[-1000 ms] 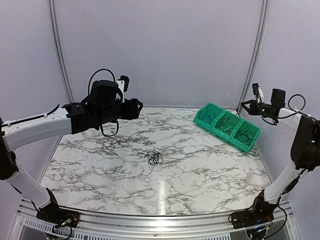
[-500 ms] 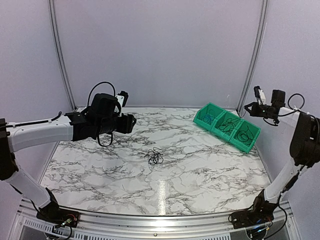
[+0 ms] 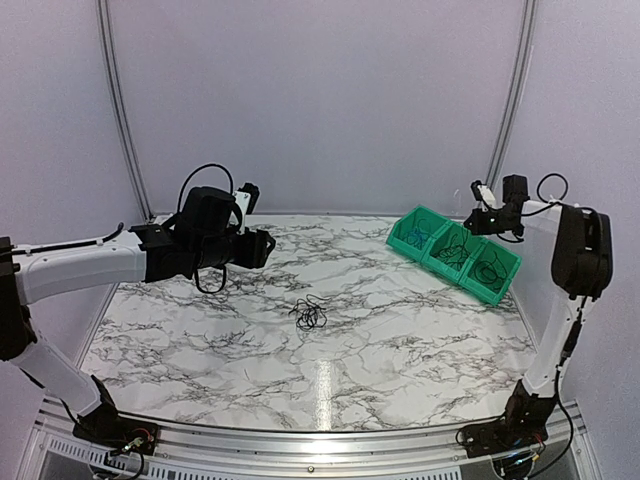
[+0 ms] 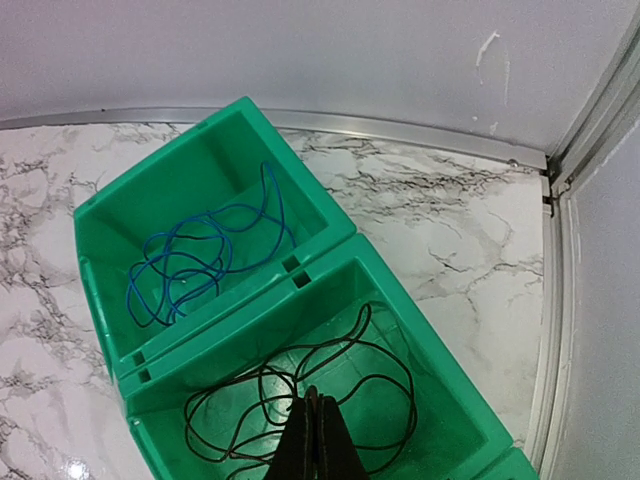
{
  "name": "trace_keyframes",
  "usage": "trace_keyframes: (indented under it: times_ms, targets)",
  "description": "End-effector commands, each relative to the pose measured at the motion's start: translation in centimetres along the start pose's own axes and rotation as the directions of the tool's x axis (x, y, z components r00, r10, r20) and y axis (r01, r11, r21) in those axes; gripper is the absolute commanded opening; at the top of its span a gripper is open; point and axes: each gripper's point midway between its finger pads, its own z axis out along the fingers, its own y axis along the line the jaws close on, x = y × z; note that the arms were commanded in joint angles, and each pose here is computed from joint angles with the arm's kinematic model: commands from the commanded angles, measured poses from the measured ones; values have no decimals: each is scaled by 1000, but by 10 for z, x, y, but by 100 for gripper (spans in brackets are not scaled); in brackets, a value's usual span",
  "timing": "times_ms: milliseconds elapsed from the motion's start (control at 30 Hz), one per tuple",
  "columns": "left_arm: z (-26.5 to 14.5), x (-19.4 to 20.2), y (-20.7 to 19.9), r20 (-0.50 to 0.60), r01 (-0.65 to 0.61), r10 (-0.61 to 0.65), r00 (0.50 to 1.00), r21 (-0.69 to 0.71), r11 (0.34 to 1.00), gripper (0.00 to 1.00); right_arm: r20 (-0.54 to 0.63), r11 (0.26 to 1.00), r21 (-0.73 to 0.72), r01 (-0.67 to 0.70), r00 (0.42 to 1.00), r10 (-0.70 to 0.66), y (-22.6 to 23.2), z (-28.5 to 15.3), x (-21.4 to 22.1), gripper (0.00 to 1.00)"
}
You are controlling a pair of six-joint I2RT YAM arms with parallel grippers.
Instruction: Untangle the cables
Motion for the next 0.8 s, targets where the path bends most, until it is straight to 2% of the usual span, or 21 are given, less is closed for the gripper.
trace_keyframes:
  times_ms: [0,167,400,767]
  targets:
    - [-7,-16,-5,44,3,-4,999,25,1000,64,-65,989,123,78,995,-71,-4,9,0,0]
    - [-3,-12,-4,31,0,-1,1000,17,1000,64,-99,971,196,141,987,-123,-5,14,5,0]
    - [1,-7,-6,19,-2,2,1000,22,1000,64,-167,956,242,167,977,-129,-14,24,21,0]
    - [-1,-9,-9,21,3,-4,1000,44,999,64,-200,953,244,180,971,-132,-14,21,31,1]
